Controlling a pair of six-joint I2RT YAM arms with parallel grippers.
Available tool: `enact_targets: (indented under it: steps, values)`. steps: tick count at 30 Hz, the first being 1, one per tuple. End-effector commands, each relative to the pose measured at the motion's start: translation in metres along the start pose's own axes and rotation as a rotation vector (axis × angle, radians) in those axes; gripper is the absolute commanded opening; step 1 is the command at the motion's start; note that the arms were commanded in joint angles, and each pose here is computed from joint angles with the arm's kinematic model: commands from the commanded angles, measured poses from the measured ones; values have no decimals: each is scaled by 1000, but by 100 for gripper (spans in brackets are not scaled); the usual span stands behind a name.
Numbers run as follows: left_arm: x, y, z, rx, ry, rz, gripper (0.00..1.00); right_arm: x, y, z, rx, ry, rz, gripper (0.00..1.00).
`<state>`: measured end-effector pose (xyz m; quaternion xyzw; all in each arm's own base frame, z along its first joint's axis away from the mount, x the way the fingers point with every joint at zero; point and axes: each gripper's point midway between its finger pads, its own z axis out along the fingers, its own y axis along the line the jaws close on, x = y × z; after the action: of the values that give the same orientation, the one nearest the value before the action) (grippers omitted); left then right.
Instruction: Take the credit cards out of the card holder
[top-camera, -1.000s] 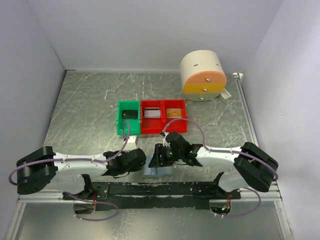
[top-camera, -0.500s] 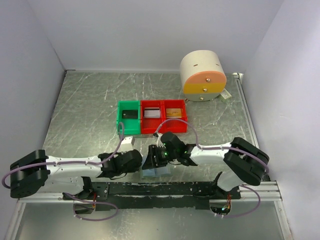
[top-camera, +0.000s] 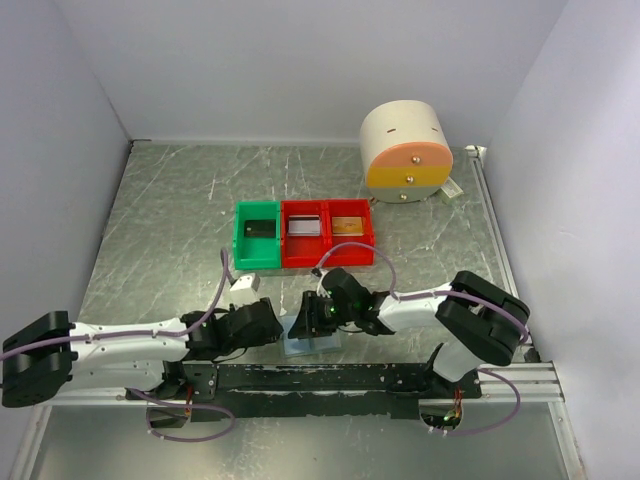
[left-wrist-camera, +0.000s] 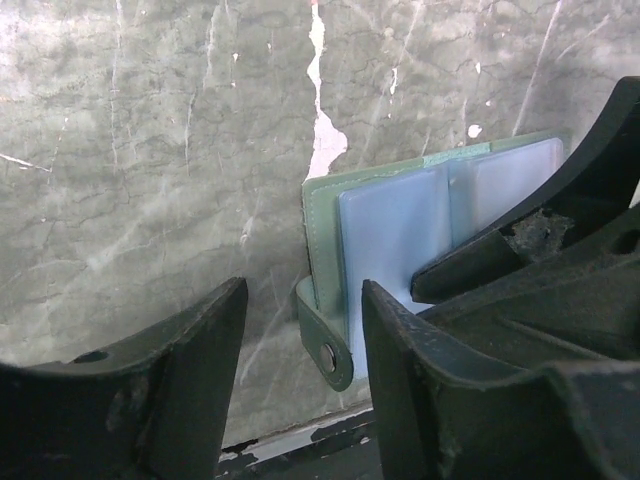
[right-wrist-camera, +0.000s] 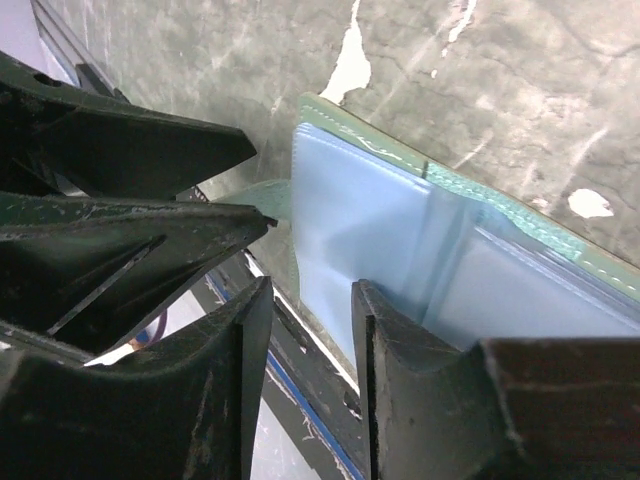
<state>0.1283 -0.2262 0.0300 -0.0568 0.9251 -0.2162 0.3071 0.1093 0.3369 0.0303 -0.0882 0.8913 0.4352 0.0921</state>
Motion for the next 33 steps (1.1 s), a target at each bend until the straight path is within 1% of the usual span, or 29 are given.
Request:
enact_targets:
  steps: [1,4,9,13,17,20,23,27,33]
  values:
    - [-7,-11,0,68,-39,-22,64,-2,-6,-1,21,-32,20,36]
    - [-6,-14,1,76,-33,-12,67,-2,-4,-1,14,-32,14,35]
    - [-4,-14,8,12,-12,28,66,-4,2,-3,-7,-34,3,34]
    - [2,-6,16,-85,20,60,56,-8,12,-9,-20,-38,-24,35]
    - [7,-4,23,-141,46,96,44,-21,27,-28,1,-86,-87,37]
    - [8,-6,25,-143,53,108,37,-34,17,-49,109,-169,-109,44]
    - [8,-9,26,-119,49,102,36,-39,-3,-68,225,-227,-102,50]
    - [8,-11,24,-89,42,94,36,-32,-25,-79,319,-223,-90,52]
    - [6,-12,20,-64,34,83,36,-20,-40,-78,349,-193,-63,52]
